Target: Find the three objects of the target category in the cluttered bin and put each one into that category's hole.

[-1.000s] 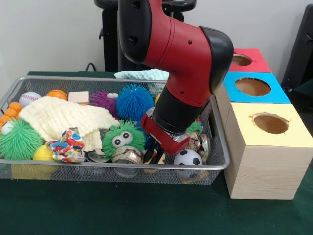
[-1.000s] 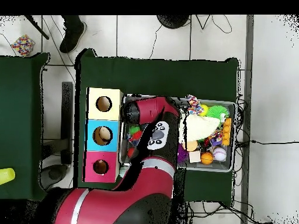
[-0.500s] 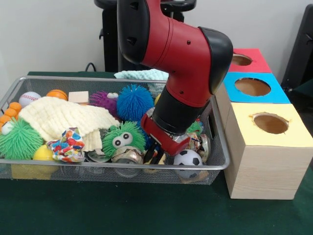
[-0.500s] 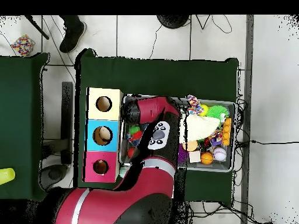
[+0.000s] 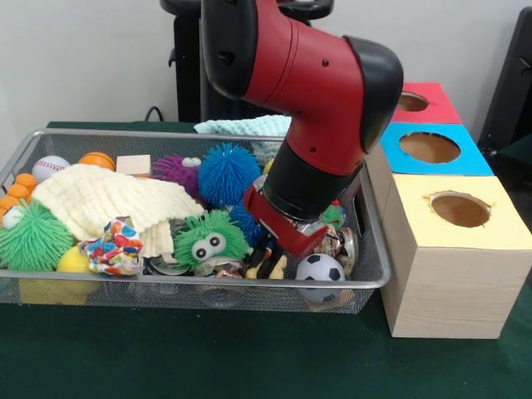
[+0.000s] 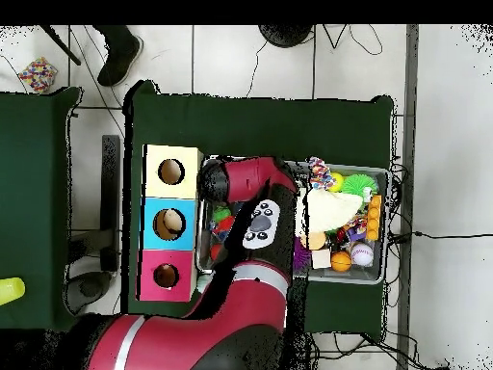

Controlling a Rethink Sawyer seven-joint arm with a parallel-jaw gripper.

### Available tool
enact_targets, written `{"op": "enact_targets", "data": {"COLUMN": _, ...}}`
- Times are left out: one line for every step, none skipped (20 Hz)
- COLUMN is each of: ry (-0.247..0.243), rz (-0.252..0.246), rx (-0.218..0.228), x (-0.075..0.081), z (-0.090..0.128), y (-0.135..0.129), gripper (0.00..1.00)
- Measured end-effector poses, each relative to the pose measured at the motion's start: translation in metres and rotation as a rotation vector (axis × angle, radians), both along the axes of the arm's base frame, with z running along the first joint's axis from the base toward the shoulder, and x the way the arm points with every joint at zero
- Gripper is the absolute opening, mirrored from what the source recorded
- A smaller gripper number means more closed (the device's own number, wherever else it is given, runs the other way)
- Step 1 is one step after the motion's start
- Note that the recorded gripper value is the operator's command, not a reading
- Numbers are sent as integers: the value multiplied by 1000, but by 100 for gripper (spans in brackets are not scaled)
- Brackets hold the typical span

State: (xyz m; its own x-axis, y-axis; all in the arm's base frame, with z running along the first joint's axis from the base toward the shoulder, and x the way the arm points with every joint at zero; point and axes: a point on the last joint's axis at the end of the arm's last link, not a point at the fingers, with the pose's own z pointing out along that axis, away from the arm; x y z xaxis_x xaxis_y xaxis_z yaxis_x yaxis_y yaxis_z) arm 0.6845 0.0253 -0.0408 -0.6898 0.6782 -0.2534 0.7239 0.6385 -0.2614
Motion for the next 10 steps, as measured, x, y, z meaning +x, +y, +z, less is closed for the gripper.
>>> {"op": "enact_targets", "data": {"ry": 5, "rz": -4, "rx": 0, "x": 1, "z": 5, "y": 2, "gripper": 0}}
{"op": "enact_targets", "data": {"ry": 13, "rz": -10, "rx": -1, "x": 1, "z": 13, "y": 4, "gripper": 0}}
{"op": "enact_targets", "data": {"ry": 17, "rz": -13, "rx": -1, "x": 1, "z": 16, "y": 6, "gripper": 0}}
{"op": "enact_targets", "data": {"ry": 24, "rz": -18, "rx": -1, "x": 1, "z": 23, "y": 8, "gripper": 0}}
{"op": "enact_targets", "data": {"ry": 25, "rz": -19, "rx": -1, "x": 1, "z": 24, "y": 8, "gripper": 0}}
{"op": "enact_targets", "data": {"ry": 32, "rz": -28, "rx": 0, "x": 2, "z": 35, "y": 10, "gripper": 0}}
{"op": "enact_targets", "data": {"ry": 28, "rz": -32, "rx": 1, "x": 4, "z": 42, "y": 11, "gripper": 0}}
{"op": "enact_targets", "data": {"ry": 25, "rz": -36, "rx": 2, "x": 6, "z": 49, "y": 11, "gripper": 0}}
{"op": "enact_targets", "data": {"ry": 22, "rz": -40, "rx": 3, "x": 8, "z": 56, "y": 12, "gripper": 0}}
{"op": "enact_targets", "data": {"ry": 18, "rz": -44, "rx": 4, "x": 9, "z": 63, "y": 12, "gripper": 0}}
